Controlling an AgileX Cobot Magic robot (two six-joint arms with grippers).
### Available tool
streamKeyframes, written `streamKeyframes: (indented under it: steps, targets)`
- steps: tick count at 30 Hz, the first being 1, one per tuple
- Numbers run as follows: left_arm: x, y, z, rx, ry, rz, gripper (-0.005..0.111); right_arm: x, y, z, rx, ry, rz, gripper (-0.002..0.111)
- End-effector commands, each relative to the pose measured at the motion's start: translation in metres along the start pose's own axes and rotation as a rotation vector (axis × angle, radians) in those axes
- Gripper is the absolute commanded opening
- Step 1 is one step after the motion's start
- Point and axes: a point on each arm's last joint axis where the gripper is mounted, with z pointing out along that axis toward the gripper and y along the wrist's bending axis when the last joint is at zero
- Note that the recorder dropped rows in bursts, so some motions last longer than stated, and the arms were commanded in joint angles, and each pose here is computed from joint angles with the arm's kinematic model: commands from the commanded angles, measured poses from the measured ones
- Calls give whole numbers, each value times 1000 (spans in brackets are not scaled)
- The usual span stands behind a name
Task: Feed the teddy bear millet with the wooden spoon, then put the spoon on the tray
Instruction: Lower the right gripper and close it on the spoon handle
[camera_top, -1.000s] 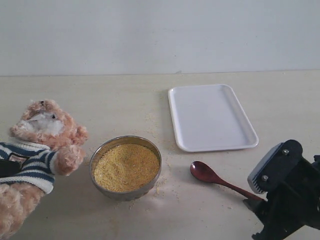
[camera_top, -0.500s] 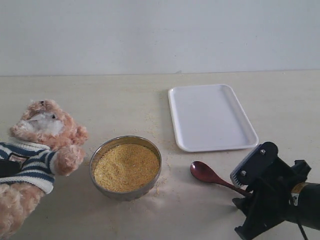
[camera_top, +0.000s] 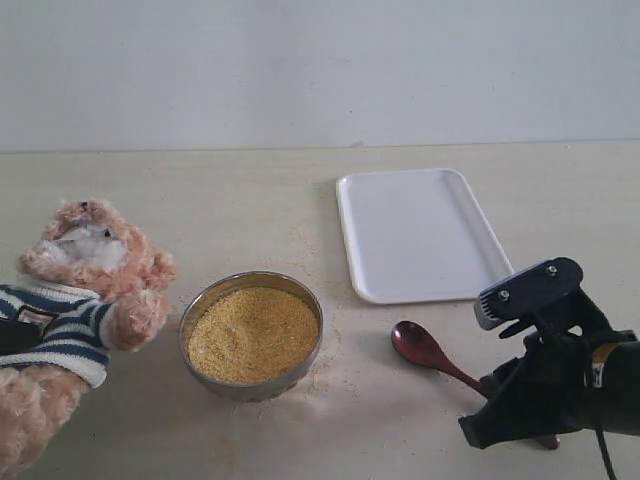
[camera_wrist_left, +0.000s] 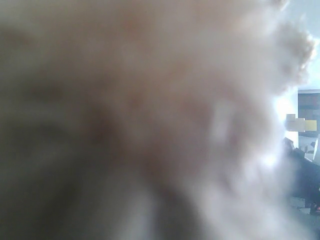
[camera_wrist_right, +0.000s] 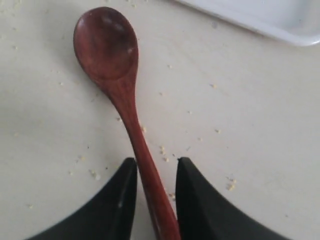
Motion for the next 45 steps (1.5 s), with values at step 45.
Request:
streamKeyframes:
  steps: [45]
  targets:
    - [-2, -2, -1, 23, -15, 4, 5, -10, -6, 8, -63, 284, -229, 55]
